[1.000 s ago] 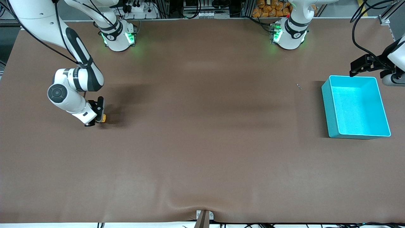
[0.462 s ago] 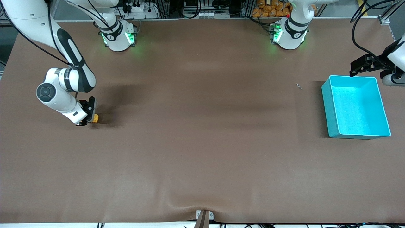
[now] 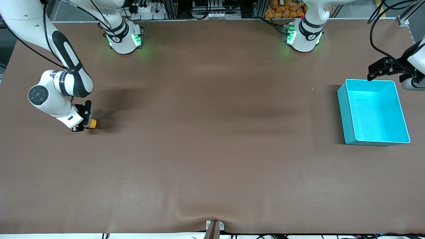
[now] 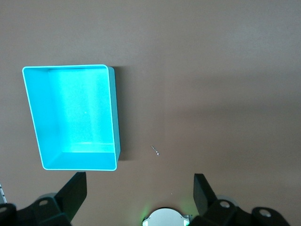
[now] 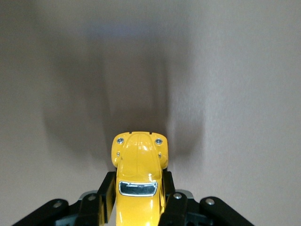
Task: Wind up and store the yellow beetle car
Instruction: 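Drag the car backward along the table with the right gripper, then open the right gripper to release the car and lift away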
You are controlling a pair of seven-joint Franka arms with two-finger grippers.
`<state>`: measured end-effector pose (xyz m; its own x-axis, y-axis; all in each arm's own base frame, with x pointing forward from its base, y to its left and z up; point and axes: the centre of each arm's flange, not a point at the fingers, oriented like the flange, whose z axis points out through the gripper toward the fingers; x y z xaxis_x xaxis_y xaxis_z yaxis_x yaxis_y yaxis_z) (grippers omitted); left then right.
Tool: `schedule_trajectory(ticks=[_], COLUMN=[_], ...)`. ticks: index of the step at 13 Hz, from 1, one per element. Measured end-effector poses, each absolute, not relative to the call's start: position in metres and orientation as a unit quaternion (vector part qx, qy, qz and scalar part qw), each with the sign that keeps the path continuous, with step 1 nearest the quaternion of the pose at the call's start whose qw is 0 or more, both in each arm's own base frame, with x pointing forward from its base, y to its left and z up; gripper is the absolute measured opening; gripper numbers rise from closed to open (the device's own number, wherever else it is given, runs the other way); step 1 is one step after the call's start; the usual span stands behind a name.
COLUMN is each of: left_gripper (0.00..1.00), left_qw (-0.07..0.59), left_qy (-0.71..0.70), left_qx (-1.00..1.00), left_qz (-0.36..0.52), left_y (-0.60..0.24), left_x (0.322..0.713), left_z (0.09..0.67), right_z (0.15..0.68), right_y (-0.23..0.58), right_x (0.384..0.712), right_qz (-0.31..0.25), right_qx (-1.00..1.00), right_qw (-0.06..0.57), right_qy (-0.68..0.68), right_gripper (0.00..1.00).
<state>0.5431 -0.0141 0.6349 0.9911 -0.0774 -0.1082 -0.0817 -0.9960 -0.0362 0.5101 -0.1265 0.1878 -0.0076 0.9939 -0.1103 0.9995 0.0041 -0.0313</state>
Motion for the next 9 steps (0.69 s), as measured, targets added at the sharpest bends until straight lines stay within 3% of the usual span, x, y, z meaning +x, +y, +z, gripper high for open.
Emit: schedule_trajectory(ticks=[7,9], left_gripper=[1.0,1.0], left_qw=[0.02,0.02], left_qy=[0.04,0.04], left_qx=[-0.998,-0.998], left_qz=[0.048,0.048], left_y=[-0.014,-0.014], left_x=[0.544,0.544], left_z=[0.638,0.638], right_z=[0.188,0.18], right_y=[-0.157,-0.164], right_x=[0.508,0.505], right_qz=[-0.049,-0.053], right_qx=[0.7,0.699], right_qw=[0.03,0.024], right_qy=[0.712,0.713], right_gripper=[0.44,0.56])
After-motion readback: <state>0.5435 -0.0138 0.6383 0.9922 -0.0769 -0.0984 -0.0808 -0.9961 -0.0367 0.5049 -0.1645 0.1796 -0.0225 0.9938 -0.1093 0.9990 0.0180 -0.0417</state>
